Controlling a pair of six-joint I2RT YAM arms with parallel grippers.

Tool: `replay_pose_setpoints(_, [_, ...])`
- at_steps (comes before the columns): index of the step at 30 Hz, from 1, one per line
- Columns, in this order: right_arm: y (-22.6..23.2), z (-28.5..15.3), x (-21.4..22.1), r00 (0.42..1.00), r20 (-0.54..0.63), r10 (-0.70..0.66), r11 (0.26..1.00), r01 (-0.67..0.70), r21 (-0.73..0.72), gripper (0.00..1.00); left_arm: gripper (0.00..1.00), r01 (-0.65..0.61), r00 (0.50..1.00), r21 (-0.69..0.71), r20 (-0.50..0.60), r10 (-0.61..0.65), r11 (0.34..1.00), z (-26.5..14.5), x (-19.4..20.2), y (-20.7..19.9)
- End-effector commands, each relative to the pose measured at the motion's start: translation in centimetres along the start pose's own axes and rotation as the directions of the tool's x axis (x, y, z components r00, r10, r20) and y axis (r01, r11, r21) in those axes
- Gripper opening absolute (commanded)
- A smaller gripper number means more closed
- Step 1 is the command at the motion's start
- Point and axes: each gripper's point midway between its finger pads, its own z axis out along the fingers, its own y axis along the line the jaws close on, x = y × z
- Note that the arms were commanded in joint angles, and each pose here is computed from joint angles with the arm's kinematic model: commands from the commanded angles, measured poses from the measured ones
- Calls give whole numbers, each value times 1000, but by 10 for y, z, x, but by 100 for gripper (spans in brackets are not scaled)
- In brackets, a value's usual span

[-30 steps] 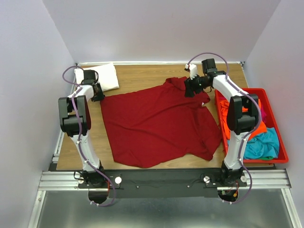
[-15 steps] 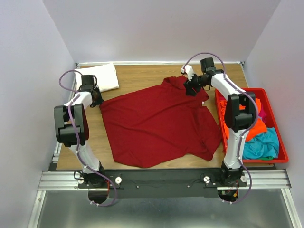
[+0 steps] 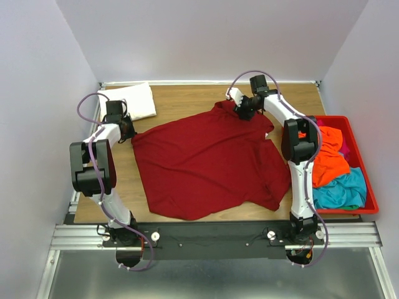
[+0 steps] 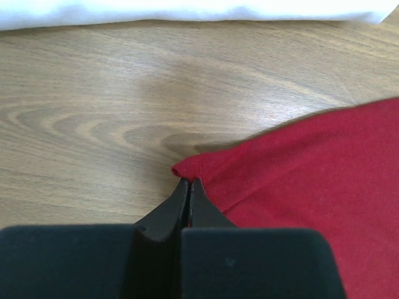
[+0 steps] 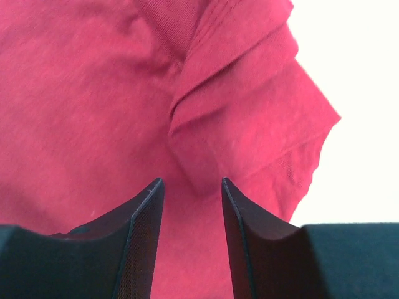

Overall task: Fold and stack the t-shirts
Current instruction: Flatten the tshirt out

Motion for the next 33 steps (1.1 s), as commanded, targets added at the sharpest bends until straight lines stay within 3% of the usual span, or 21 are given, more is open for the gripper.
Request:
replay_pose_setpoints(1, [-7,14,6,999,-34,5,1000,-5,17,47,0,-25,998,49,56,22,999,-11,-14,-11])
replay_pose_setpoints(9, [-9,24,17,996,-72,52,998,-49,34,22,0,-29,997,62,70,25,998,-15,-18,-14])
replay_pose_setpoints(15, [-26,3,-5,996,-33,86,992,-83,99,8,0,-30,996,57,83,25,998,-17,-21,-13])
replay_pose_setpoints(27, [-36,-38,-38,986,46,159,974,-165,155,1,0,-25,995,55,93,19,998,-19,-24,-10])
replay_pose_setpoints(33, [-13,-61,-57,978,115,176,979,-187,87,1,0,-28,994,59,103,22,998,-22,-26,-11])
